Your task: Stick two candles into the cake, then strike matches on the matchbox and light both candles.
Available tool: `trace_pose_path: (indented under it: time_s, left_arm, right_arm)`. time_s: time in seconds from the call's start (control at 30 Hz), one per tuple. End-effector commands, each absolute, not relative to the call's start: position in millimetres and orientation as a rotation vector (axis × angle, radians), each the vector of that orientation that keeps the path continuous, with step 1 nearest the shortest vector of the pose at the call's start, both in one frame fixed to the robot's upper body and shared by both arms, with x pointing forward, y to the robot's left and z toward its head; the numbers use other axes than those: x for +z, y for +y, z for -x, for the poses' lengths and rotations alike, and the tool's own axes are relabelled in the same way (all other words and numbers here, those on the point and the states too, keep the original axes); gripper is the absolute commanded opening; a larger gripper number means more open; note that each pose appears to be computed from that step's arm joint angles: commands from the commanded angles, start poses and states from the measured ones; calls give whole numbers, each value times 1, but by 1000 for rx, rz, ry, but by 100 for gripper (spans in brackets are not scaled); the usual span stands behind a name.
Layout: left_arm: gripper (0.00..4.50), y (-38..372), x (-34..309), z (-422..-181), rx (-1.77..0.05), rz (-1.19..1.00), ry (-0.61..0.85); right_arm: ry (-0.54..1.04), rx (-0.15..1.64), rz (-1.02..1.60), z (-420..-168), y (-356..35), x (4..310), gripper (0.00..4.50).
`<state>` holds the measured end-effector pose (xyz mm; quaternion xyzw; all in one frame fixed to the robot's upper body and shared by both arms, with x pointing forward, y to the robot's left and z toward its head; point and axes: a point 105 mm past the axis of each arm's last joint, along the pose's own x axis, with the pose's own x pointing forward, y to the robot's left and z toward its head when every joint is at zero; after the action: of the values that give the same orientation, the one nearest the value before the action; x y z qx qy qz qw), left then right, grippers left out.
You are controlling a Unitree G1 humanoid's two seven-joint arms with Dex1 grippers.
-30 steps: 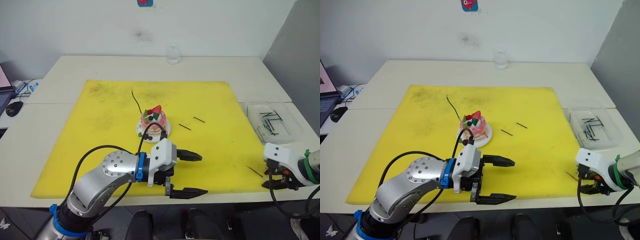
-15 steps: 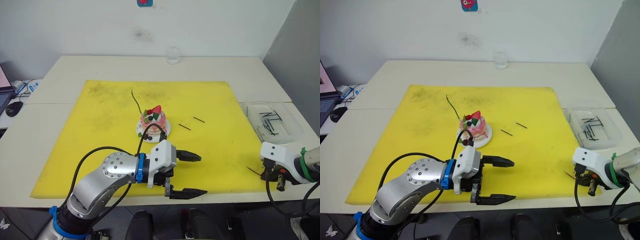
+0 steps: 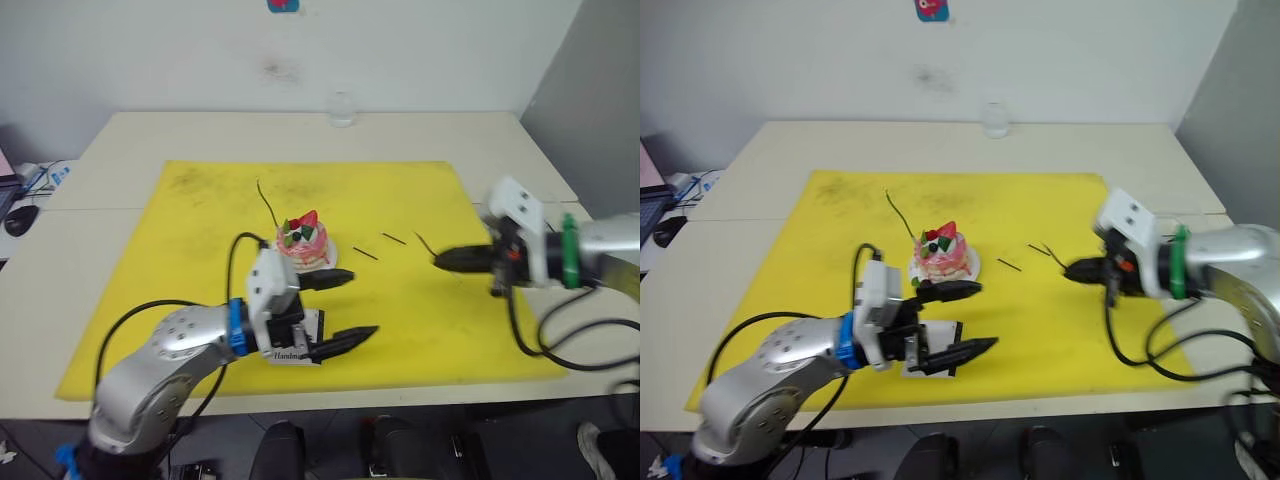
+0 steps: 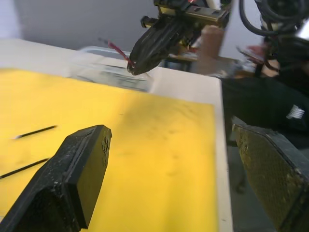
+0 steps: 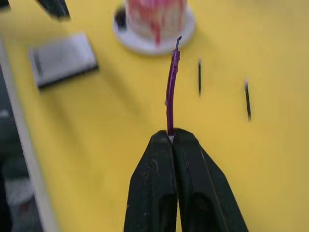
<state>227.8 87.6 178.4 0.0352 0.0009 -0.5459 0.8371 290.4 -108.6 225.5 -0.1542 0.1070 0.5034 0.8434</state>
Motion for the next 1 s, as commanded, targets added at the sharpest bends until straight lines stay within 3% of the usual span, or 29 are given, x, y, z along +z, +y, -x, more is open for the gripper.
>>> trace_pose_path:
  time_s: [0.03,0.13,0.4,1.0]
  left_arm:
    - [450,118,191,-241,-960,-146,-49]
    - [450,136,193,-255,-858,-197,-69]
    - [450,154,190,-266,-782,-147,-50]
    - [450,156,188,-266,-834,-120,6]
  right_arm:
    - [-35,996,242,-314,-72,246,3]
    - [-230,1015,162,-323,-37,251,3]
    - [-342,949,23,-349,-4,223,3]
    - [-335,914,-5,-353,9,184,3]
